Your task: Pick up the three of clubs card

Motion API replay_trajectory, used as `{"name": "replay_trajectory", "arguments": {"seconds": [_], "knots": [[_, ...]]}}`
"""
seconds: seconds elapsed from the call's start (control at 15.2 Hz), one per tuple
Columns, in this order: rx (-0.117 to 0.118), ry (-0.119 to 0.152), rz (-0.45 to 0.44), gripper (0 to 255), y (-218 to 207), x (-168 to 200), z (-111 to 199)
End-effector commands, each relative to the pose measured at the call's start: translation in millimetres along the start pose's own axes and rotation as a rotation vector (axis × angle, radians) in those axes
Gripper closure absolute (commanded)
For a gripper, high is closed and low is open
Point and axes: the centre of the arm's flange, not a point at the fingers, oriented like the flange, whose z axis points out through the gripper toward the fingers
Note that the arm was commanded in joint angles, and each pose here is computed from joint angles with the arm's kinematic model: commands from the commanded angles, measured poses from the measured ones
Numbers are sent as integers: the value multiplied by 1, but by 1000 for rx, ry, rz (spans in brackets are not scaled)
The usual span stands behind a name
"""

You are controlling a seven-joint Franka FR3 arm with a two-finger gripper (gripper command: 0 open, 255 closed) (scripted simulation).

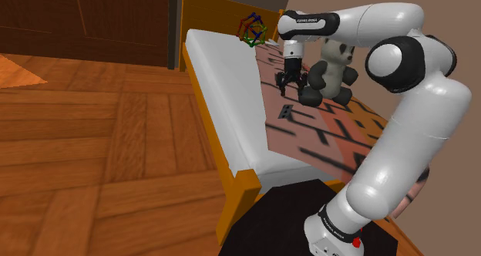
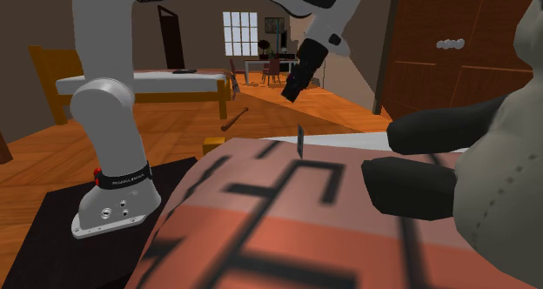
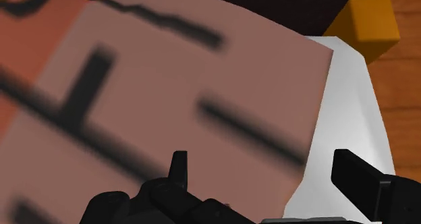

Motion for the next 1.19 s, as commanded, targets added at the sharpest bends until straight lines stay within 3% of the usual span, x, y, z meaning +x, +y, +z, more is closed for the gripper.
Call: {"name": "replay_trajectory", "arguments": {"seconds": [0.0,0.2,0.26,0.86,0.92,1.12], "knots": [[7,-77,44,0,14,29,15],[19,-186,109,0,39,68,41],[20,-200,118,0,42,73,44],[20,-200,118,0,40,92,79],[20,-200,118,255,40,92,79],[20,-200,118,255,40,92,79]]}}
